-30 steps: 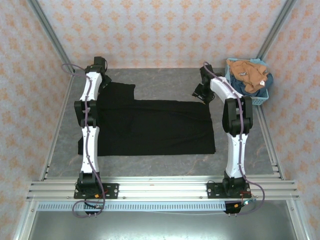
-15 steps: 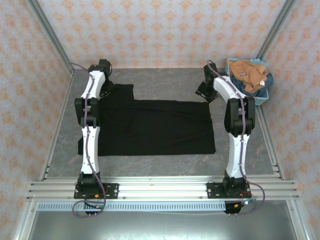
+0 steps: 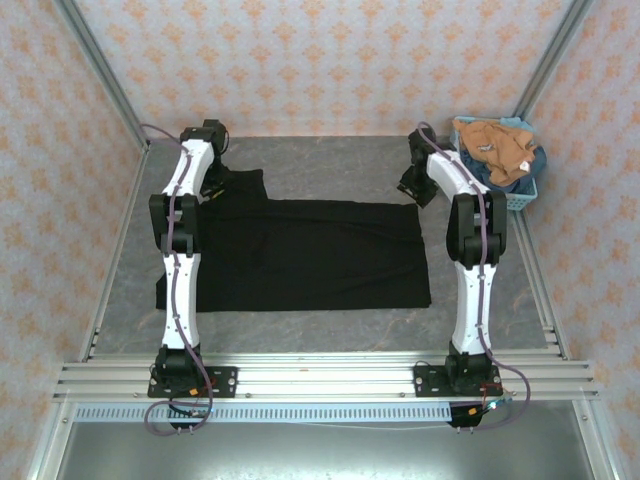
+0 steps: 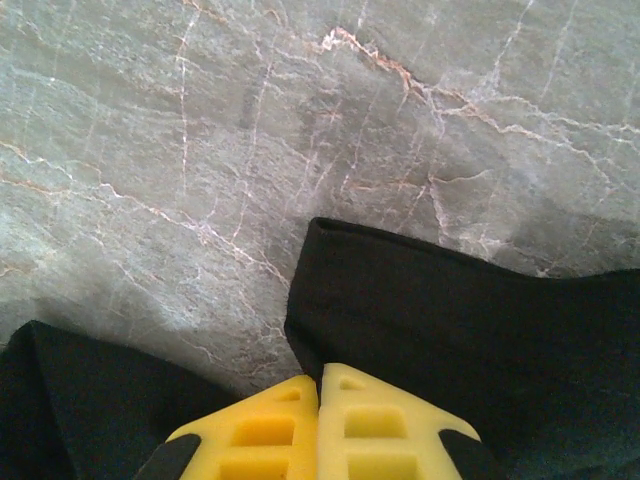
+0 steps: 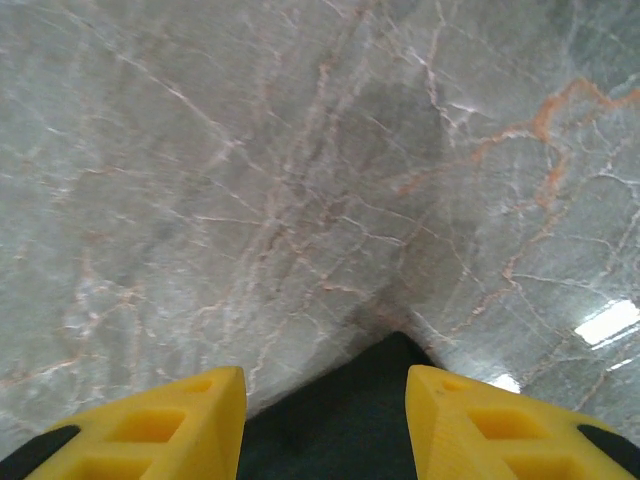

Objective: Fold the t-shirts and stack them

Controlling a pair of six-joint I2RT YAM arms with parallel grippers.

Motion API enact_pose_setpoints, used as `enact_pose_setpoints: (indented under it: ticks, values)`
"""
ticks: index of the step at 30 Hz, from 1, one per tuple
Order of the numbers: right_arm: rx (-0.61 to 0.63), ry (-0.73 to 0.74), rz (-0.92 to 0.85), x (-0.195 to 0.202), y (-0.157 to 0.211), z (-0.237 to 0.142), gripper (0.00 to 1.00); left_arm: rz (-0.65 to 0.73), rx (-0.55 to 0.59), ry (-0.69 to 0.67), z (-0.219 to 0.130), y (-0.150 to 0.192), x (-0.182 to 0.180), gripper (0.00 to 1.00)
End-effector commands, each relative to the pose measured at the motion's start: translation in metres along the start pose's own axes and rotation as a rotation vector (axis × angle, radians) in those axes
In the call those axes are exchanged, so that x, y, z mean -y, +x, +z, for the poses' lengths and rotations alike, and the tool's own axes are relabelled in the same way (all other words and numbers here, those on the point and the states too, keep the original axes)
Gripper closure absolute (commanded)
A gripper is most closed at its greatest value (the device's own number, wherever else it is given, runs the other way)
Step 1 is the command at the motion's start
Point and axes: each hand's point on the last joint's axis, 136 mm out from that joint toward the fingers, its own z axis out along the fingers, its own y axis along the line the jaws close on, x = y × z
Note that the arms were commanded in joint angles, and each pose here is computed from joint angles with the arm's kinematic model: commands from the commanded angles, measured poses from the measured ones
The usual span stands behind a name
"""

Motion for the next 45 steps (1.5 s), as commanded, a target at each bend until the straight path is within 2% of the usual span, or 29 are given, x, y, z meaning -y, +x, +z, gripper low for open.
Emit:
enact_pose_setpoints:
  ticks: [1,11,13,16,18,26,31,38,45]
  values:
    - [-0.007,0.067,0.028,0.012,0.006,0.008,0.53,0.004,-0.009,-0.008,-0.009,-0.002,-0.008,1.00]
    - [-0.037,0.098,0.044,0.014,0.010,0.030,0.61,-0.010,0.009,0.029,-0.009,-0.008,-0.002,1.00]
    - [-0.035,0.094,0.043,0.012,0.008,0.031,0.70,-0.011,0.011,0.048,-0.009,-0.010,0.001,1.00]
    - [-0.013,0.080,0.030,0.005,-0.001,0.027,0.93,-0.023,0.028,0.115,-0.010,-0.019,0.012,1.00]
    - [0.011,0.055,0.027,-0.002,-0.011,0.021,1.00,-0.039,0.066,0.184,-0.016,-0.033,0.023,1.00]
    - [0.064,-0.082,0.026,-0.039,-0.049,-0.004,1.00,-0.163,0.320,0.491,-0.081,-0.111,0.067,1.00]
    - [0.058,-0.175,0.027,-0.061,-0.062,-0.011,1.00,-0.207,0.407,0.615,-0.106,-0.137,0.080,1.00]
    - [-0.005,-0.247,0.031,-0.073,-0.055,-0.015,1.00,-0.164,0.372,0.606,-0.112,-0.127,0.075,1.00]
    - [-0.029,-0.314,-0.007,-0.078,-0.042,-0.043,1.00,-0.027,0.316,0.481,-0.144,-0.078,0.041,1.00]
